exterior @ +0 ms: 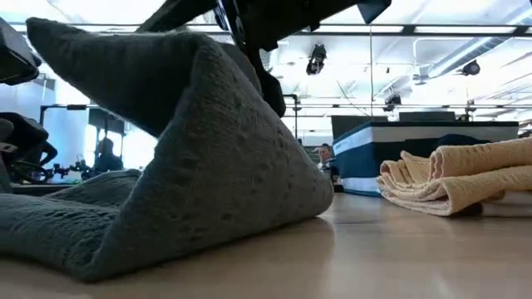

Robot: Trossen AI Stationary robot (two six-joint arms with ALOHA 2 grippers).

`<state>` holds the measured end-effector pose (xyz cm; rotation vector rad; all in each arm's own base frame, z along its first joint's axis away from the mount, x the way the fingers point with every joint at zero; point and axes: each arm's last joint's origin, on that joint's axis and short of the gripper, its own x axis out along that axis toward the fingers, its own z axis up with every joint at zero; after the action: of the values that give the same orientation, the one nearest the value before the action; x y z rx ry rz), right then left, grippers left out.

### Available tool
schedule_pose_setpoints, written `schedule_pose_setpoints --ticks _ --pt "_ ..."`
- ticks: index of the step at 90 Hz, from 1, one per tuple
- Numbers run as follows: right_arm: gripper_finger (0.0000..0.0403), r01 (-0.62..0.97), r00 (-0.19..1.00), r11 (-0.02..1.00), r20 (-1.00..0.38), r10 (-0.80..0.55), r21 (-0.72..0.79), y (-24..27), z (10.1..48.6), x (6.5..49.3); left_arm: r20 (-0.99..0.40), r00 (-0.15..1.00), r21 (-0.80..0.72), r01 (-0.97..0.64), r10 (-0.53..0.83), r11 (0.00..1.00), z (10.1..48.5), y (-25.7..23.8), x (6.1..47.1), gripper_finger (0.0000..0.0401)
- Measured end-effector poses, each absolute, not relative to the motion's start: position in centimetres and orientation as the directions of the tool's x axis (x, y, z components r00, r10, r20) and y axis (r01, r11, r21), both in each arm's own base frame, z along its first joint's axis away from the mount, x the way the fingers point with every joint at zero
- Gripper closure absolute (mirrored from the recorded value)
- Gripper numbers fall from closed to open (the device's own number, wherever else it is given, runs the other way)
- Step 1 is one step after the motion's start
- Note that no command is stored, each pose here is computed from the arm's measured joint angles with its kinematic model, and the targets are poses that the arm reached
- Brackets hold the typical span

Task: Fold towel
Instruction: Fold the gray towel

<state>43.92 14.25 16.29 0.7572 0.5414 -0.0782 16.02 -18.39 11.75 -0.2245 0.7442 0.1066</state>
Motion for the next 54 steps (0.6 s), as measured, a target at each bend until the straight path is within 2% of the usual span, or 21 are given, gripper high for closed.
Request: schedule_pose_setpoints --ticks 12,23,39,46,54 --pt "0.0185 0.287 0.866 0.673 -0.485 0.122 0.681 14.2 16.4 44.0 -0.666 0.746 -0.192 -0.173 0.001 0.966 12.5 -18.4 16.0 0.0401" --pt "0.0150 0.318 0.868 0.607 -0.481 0.122 0.728 14.2 16.4 44.0 -0.641 0.767 -0.221 -0.160 -0.019 0.962 13.7 -18.6 16.2 0.0401" --pt "0.0122 0.330 0.837 0.504 -0.495 0.235 0.798 14.5 16.3 43.9 -0.620 0.780 -0.295 -0.130 -0.086 0.947 15.5 -18.7 16.2 0.0401" --pt "0.0114 0.340 0.844 0.484 -0.489 0.221 0.806 14.5 16.4 43.9 -0.585 0.804 -0.320 -0.109 -0.106 0.941 16.8 -19.0 16.4 0.0401" --pt "0.0108 0.349 0.851 0.486 -0.489 0.194 0.801 14.0 16.4 44.1 -0.529 0.844 -0.279 -0.080 -0.084 0.957 18.4 -19.4 16.9 0.0401"
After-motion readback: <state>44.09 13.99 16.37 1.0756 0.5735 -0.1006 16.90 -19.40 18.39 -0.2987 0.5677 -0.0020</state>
